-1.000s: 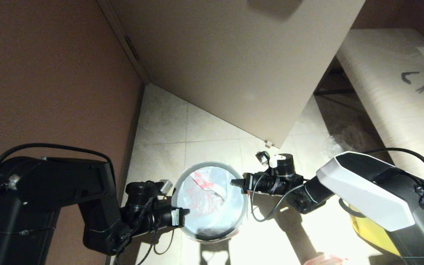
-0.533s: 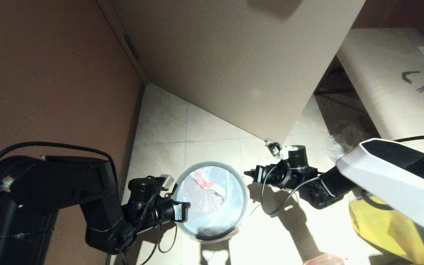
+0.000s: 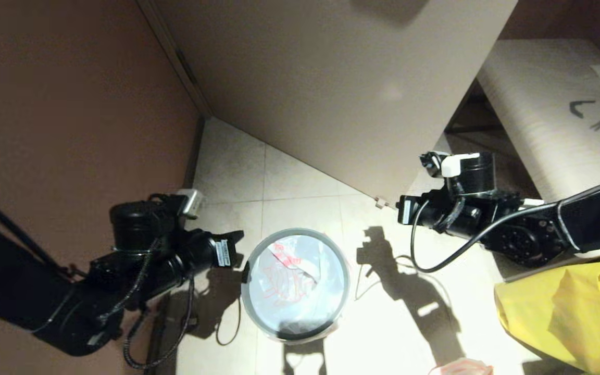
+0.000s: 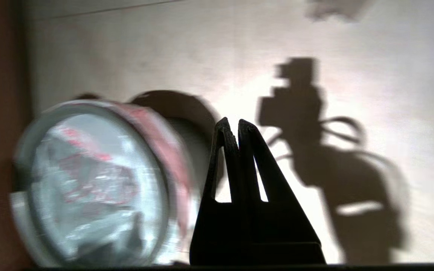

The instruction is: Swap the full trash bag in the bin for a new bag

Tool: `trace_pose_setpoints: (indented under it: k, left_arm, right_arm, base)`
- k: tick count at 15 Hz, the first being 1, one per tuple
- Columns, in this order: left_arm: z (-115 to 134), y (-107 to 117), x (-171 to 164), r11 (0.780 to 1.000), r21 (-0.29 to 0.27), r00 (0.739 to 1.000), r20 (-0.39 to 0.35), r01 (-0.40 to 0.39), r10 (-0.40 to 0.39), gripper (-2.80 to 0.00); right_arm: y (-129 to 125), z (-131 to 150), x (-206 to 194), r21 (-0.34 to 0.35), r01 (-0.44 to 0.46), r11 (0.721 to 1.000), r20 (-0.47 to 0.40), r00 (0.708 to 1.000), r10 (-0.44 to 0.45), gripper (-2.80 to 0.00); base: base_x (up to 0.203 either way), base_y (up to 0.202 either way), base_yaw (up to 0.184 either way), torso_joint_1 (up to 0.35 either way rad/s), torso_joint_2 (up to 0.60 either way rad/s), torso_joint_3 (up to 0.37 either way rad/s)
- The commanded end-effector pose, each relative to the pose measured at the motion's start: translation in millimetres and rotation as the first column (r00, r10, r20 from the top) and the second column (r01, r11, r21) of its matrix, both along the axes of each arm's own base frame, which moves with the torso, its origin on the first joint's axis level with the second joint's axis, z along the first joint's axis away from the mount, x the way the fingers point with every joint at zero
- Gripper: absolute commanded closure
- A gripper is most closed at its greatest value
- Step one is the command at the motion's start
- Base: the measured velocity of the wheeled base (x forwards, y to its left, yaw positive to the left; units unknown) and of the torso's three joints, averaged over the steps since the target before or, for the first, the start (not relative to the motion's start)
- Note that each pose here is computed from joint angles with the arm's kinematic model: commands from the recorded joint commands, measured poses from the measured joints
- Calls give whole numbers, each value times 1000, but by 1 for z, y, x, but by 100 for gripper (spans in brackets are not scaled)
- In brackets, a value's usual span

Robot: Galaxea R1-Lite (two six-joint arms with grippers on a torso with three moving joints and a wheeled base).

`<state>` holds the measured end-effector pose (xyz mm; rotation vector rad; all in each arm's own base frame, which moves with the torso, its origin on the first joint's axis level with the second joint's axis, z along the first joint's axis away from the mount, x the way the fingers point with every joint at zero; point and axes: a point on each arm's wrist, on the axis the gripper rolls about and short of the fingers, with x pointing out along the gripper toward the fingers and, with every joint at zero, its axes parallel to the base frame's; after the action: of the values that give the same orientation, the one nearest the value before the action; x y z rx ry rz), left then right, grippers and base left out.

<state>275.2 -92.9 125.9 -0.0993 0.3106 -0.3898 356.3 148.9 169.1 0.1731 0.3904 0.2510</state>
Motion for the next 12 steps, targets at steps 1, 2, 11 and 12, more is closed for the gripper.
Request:
trace_pose_setpoints:
  k: [1, 2, 11, 12]
  left_arm:
    - [56, 11, -32, 997, -28, 984, 159, -78, 82, 0]
    - [67, 15, -42, 986, -4, 968, 191, -164, 162, 0]
    - [116, 29, -108, 878, 77, 811, 429, -473, 399, 0]
    - [121, 32, -115, 860, 81, 787, 453, -504, 418, 0]
  right_arm:
    - [-21, 37, -18, -41, 124, 991, 68, 990, -121, 0]
    - [-32, 42, -19, -92, 211, 973, 94, 975, -203, 0]
    - [-100, 121, -113, -181, 339, 923, 167, 936, -310, 0]
    - [-103, 125, -124, -177, 341, 923, 178, 934, -311, 0]
  base:
    - [0, 0, 0, 0, 0, 0]
    - [0, 0, 0, 0, 0, 0]
    - [0, 0, 0, 0, 0, 0]
    - [0, 0, 0, 0, 0, 0]
